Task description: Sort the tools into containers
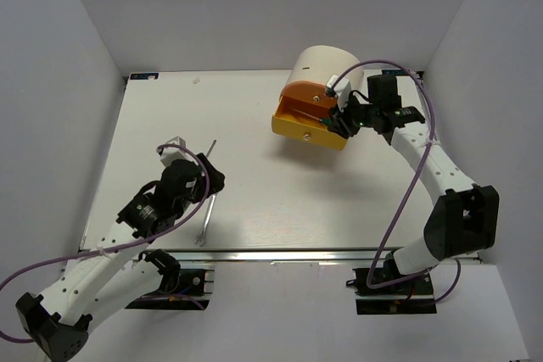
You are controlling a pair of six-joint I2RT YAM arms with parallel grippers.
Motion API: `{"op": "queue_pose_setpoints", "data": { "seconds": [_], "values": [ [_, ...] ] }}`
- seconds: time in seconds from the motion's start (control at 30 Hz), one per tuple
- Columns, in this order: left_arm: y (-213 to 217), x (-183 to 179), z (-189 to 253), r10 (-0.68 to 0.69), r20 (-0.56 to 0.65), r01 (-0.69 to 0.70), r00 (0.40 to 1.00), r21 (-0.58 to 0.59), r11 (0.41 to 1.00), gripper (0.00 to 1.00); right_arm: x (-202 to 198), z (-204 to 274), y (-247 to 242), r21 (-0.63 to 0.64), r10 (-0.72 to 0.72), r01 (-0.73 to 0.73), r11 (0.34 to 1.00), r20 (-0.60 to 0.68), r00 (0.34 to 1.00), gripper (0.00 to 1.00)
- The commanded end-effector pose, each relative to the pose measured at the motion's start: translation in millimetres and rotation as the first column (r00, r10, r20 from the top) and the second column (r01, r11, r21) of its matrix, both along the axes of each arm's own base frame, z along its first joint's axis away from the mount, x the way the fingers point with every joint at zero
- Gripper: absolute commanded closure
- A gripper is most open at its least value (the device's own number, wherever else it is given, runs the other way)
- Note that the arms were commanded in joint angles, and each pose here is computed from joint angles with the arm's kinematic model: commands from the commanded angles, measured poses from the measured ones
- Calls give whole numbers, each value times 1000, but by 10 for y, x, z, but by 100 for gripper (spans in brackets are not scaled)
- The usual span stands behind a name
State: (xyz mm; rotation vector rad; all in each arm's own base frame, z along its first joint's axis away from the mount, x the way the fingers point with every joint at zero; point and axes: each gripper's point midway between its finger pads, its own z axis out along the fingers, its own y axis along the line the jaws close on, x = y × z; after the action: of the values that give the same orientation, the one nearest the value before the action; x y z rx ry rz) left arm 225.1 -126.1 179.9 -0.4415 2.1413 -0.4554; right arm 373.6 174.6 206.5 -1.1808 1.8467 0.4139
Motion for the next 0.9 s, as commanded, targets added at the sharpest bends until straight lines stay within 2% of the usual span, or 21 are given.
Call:
{"op": "queue_pose_setpoints", "data": {
  "seconds": [0.0, 0.1, 0.13, 0.17, 0.2, 0.33, 0.43, 0.57, 0.67, 0.77, 0.87],
  "values": [
    [-32, 32, 75, -12, 20, 13, 1000, -9, 1000, 20, 282, 370, 75, 26, 13, -17, 1000, 146, 989, 100],
    [-40, 46, 78, -16, 20, 16, 1000, -3, 1000, 20, 402, 392, 81, 14, 10, -12, 1000, 171, 985, 99],
    [-42, 50, 69, -18, 18, 18, 1000, 2, 1000, 20, 424, 397, 84, 13, 9, -12, 1000, 176, 984, 87],
    [-42, 54, 68, -17, 17, 17, 1000, 5, 1000, 20, 439, 414, 90, 14, 7, -10, 1000, 178, 984, 80],
    [-43, 57, 67, -18, 16, 18, 1000, 7, 1000, 20, 453, 395, 87, 12, 6, -8, 1000, 172, 985, 66],
    [-48, 78, 46, -22, 13, 21, 1000, 22, 1000, 20, 438, 374, 87, 14, 1, -3, 1000, 161, 987, 48],
    [-48, 115, 20, -27, 9, 26, 1000, 52, 998, 20, 409, 372, 76, 21, -8, 4, 1000, 152, 988, 44],
    [-30, 211, 3, -33, -3, 33, 999, 129, 991, 20, 341, 448, 81, 39, -9, 3, 999, 150, 989, 42],
    [54, 324, -47, -25, -57, 38, 998, 236, 971, 23, 256, 584, 94, 65, -6, -4, 998, 151, 989, 44],
    [162, 461, -104, -12, -113, 50, 993, 334, 941, 28, 162, 738, 99, 91, 3, -20, 996, 174, 985, 52],
    [239, 583, -110, -8, -133, 58, 991, 379, 924, 31, 168, 696, 41, 79, -26, 13, 997, 161, 987, 67]
  ]
}}
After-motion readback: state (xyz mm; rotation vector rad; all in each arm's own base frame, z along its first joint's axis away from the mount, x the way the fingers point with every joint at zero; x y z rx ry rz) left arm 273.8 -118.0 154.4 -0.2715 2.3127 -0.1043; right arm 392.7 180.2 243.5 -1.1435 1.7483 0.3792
